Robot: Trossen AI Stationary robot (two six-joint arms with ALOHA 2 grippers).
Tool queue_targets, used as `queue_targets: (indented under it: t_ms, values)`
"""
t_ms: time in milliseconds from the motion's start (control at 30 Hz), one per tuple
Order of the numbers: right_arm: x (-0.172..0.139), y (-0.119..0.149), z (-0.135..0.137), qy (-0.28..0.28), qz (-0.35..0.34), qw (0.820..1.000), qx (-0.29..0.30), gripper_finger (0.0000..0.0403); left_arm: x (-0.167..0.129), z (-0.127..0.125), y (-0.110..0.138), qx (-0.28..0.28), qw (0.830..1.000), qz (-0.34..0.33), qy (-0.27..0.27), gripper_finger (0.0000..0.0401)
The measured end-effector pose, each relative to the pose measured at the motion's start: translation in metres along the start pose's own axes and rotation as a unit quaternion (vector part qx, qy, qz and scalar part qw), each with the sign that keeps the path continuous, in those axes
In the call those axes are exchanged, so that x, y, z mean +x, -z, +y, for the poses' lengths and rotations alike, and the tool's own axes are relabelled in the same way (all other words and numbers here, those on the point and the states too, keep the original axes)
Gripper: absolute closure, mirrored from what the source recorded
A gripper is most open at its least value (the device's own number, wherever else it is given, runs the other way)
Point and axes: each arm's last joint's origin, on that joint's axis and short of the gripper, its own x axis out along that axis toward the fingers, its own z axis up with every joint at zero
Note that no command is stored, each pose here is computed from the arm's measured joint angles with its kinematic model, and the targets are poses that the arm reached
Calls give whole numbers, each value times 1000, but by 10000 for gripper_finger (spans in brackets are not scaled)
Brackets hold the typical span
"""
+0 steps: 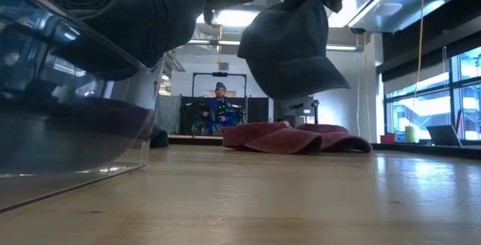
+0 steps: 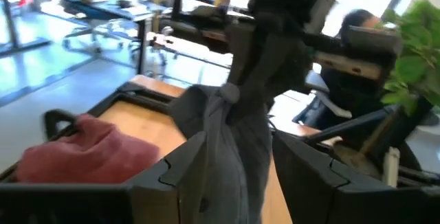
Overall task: Pick & Place hat
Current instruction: Put the bottom blue cap into the right transparent bin
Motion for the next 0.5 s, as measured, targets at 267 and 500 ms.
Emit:
queue_targets:
  t_ms: [267,500]
  values:
    - [10,-1,10,-17,-14,999,-26,387,14,-2,7,34,998,-12,42,246]
    - [19,1,19,-32,-14,998,-52,387,15,3,10,68,997,0,27,246]
